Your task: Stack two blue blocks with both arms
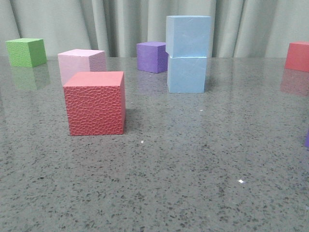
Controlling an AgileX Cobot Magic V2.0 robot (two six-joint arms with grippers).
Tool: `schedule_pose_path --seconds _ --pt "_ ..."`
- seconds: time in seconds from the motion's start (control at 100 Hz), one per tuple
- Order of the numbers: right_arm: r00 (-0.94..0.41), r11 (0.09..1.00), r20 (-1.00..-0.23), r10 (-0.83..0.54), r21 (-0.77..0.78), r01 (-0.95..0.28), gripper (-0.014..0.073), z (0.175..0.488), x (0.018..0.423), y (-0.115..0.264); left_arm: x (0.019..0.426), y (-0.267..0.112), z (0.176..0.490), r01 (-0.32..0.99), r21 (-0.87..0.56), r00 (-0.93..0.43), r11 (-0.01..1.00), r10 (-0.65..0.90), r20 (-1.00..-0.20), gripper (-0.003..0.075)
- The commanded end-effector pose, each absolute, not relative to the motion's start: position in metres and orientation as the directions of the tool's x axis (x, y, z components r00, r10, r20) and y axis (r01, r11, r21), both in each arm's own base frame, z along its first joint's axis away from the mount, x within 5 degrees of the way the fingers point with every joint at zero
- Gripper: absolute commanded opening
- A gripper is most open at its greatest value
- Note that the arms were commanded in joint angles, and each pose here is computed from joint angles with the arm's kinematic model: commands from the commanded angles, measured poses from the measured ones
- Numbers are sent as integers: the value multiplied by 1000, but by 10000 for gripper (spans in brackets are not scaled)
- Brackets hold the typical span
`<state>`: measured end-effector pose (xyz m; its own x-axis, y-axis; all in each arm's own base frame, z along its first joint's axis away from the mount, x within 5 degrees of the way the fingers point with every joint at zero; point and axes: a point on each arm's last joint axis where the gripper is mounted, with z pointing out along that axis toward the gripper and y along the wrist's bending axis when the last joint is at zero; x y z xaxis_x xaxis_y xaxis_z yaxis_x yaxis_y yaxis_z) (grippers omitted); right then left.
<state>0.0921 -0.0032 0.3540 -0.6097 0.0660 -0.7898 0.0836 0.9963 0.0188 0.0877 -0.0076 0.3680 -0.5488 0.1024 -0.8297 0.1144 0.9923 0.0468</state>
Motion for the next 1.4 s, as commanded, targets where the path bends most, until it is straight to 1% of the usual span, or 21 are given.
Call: schedule_pose_path --seconds 0.0,0.49,0.55,0.59,0.66,0.73,0.88,0.95,1.02,1.05,1.39 --pt "-550 997 -833 54 10 82 609 365 94 -4 90 -8 381 105 33 -467 994 78 -881 618" --pt "-540 997 -840 52 11 80 607 366 95 -4 90 -8 381 105 33 -467 994 78 -881 618" --pt "-537 997 -842 52 11 80 584 366 95 -4 90 -8 381 105 33 -467 994 78 -881 617" --pt "-534 997 -844 52 11 79 552 366 95 -4 90 -8 381 105 33 -467 994 78 -881 605" --pt "-531 997 -845 52 12 79 466 366 95 -4 90 -8 381 105 33 -467 994 78 -881 550" --pt "-530 997 -847 52 12 78 350 367 95 -4 90 -8 381 105 33 -467 994 78 -881 462" --pt "-530 997 -847 52 12 78 69 367 95 -4 90 -8 381 105 33 -467 994 78 -881 225" --pt "-530 997 -847 52 12 78 -39 367 95 -4 90 -8 381 105 33 -467 994 78 -881 118" --pt "-529 997 -847 52 12 78 -127 367 95 -4 90 -8 381 105 33 -467 994 78 -881 19" --pt "-529 997 -847 52 12 78 -120 367 95 -4 90 -8 381 105 33 -467 994 78 -881 -17" --pt "-529 997 -847 52 12 78 -122 367 95 -4 90 -8 381 105 33 -467 994 78 -881 -19"
